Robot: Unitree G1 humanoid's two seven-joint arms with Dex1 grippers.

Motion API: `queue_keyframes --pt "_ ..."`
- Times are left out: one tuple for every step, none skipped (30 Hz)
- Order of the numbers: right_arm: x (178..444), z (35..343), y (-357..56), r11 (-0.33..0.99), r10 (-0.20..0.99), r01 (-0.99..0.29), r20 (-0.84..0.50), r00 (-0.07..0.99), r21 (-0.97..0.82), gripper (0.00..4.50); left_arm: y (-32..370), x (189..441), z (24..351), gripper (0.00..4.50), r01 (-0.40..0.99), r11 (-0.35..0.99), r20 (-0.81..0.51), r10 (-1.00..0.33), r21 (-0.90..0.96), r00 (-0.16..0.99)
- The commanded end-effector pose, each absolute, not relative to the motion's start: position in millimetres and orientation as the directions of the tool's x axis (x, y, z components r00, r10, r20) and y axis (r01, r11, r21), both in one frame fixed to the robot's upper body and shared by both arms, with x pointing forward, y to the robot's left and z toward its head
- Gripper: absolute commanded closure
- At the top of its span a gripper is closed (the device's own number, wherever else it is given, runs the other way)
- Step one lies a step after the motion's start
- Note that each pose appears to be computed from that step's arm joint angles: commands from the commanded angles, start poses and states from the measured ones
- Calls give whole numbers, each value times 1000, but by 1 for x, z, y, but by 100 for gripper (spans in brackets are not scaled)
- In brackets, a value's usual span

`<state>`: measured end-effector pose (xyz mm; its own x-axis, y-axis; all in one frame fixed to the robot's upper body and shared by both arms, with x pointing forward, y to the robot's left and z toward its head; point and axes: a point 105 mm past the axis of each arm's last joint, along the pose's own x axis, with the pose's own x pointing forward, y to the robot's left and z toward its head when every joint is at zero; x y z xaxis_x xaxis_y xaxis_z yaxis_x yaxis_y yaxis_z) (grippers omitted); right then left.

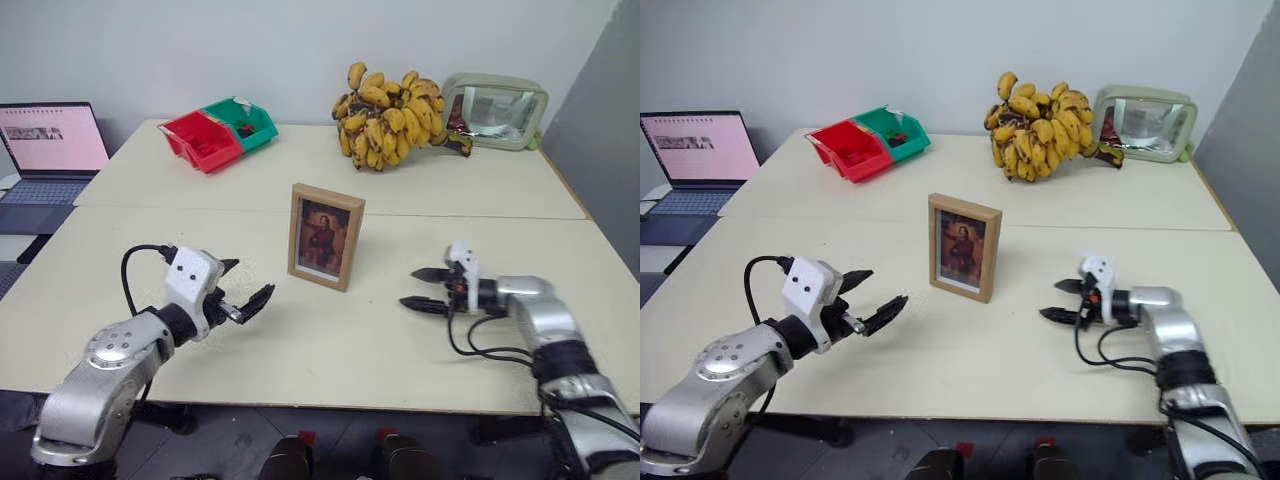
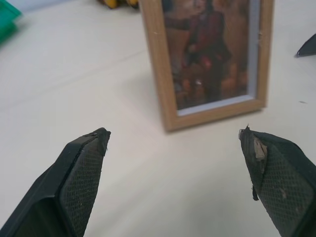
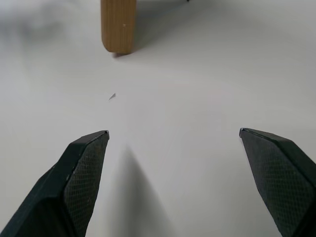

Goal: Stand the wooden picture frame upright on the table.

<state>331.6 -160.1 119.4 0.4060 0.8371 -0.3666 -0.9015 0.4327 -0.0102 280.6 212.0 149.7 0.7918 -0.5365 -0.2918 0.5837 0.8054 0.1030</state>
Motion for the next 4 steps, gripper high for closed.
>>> queue_keyframes --pt "311 181 -138 362 884 -926 -278 376 -102 1 235 283 182 0 594 803 -288 -557 55 779" --pt "308 189 -135 366 886 -925 -266 379 -99 1 240 285 189 0 591 805 -286 -554 57 782" --pt "307 194 -132 374 886 -922 -256 387 -100 1 245 287 195 0 591 805 -282 -556 51 782" --pt "305 198 -130 380 887 -920 -247 392 -97 1 249 288 201 0 592 804 -285 -555 57 782"
